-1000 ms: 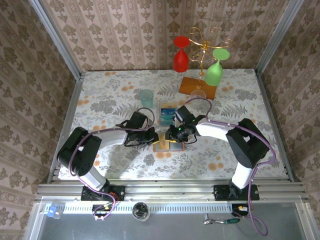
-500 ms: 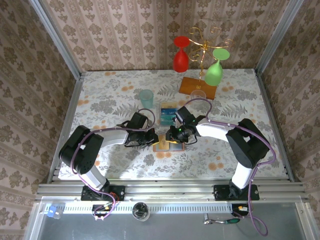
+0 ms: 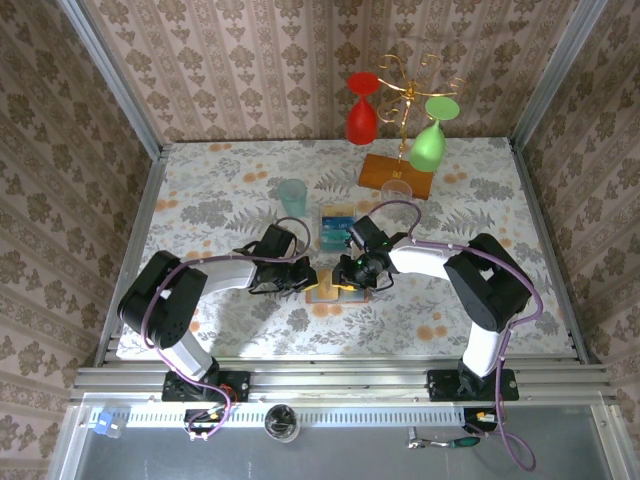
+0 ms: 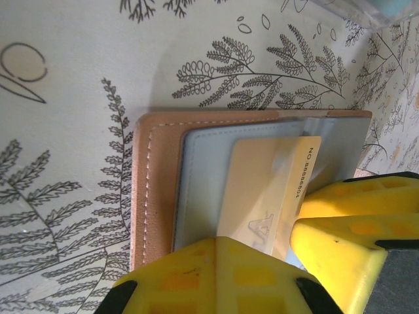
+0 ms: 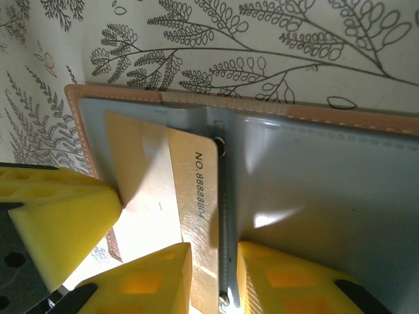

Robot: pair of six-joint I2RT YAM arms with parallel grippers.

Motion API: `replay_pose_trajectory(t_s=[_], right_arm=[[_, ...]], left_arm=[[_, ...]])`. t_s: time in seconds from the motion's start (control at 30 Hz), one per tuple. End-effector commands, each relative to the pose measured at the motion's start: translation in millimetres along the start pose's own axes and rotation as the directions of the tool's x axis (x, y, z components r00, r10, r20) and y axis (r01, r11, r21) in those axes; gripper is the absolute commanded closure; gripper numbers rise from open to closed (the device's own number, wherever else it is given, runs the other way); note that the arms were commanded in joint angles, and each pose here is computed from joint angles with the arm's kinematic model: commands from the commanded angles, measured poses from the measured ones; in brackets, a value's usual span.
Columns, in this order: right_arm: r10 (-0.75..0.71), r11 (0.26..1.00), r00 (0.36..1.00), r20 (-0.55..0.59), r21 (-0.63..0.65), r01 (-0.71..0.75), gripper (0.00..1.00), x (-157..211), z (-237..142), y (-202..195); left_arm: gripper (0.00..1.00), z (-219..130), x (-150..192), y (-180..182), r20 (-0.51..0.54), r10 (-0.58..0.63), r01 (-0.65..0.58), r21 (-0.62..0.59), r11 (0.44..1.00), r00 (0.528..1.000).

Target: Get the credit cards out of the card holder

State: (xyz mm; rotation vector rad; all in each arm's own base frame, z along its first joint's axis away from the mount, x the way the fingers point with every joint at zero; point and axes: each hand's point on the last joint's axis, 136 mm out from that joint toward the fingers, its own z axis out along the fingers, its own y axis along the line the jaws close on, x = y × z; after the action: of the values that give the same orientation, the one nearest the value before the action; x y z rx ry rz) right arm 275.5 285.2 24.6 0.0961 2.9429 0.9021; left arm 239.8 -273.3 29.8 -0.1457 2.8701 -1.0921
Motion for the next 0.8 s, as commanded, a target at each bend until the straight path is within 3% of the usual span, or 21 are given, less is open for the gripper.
replay_pose_trajectory(t_s=[0.0,0.77], right_arm=[[0.014,1.000,1.000,-0.010,0.000,-0.014,0.75,1.3,4.9,-4.9],[0.027,0.996,0.999,0.019,-0.081,-0.025,0.86,-6.4,-1.7,7.5]], left_arm=[[1.00,3.8,5.4,4.7,-0.022,0.014,-0.015,-0.016,1.000,1.000],[1.00,2.6,5.1,3.6,-0.026,0.018,-0.018,-0.020,1.000,1.000]])
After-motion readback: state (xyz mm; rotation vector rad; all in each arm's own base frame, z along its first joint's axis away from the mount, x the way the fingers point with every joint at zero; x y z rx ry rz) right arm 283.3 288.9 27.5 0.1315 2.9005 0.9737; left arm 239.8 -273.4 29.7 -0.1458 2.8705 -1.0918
